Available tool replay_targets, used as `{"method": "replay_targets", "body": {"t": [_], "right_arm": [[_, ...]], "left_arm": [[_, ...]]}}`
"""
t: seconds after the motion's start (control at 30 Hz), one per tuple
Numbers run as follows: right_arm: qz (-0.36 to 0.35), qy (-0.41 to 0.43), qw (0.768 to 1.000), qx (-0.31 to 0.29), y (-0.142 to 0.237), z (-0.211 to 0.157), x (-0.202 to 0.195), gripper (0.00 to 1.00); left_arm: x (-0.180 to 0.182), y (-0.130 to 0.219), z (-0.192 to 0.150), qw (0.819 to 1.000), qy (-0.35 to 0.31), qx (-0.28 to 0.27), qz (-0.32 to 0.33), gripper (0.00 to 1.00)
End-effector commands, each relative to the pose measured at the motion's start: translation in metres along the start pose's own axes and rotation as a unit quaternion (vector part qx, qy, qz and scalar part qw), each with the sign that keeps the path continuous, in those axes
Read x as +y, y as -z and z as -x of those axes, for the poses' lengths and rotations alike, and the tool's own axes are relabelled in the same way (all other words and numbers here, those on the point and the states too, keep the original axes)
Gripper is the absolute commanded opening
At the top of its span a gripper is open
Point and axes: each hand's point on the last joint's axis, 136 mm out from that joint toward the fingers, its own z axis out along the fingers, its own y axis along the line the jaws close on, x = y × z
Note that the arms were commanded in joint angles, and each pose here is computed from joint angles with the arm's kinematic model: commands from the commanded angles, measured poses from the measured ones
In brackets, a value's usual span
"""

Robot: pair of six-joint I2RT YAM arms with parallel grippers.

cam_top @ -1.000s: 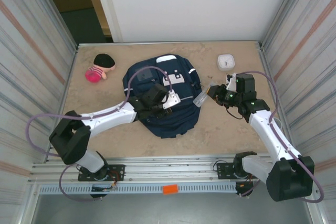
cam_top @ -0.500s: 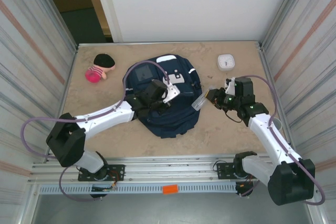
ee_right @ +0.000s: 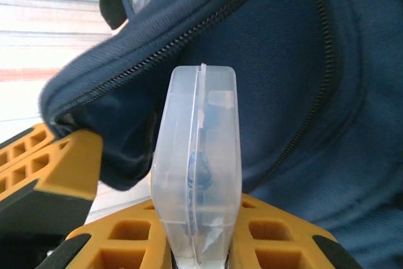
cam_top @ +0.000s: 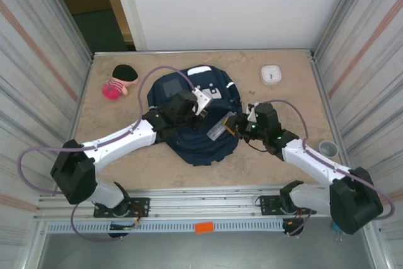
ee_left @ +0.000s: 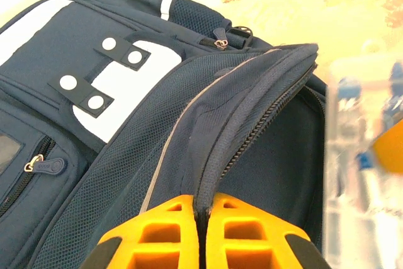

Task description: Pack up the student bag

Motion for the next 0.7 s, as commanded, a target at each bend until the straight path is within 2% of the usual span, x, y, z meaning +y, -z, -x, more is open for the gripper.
{"method": "replay_targets", "body": {"t": [0.0,0.4,0.67], "right_arm": [[0.065,-0.026,0.996,-0.054,-0.012,0.015,0.031,0.08],[0.115,-0.084,0.988,-0.064,-0.076,0.009,0.047,0.1],[0.133,-0.102,0.983,-0.078,-0.101,0.022,0.052,0.14]], "left_arm": [[0.002,0.031,0.062,0.994,0.029,-0.101,-0.01,0.0],[0.004,0.046,0.069,0.99,0.051,-0.129,-0.029,0.0],[0.011,0.054,0.066,0.987,0.074,-0.142,-0.035,0.0]]}}
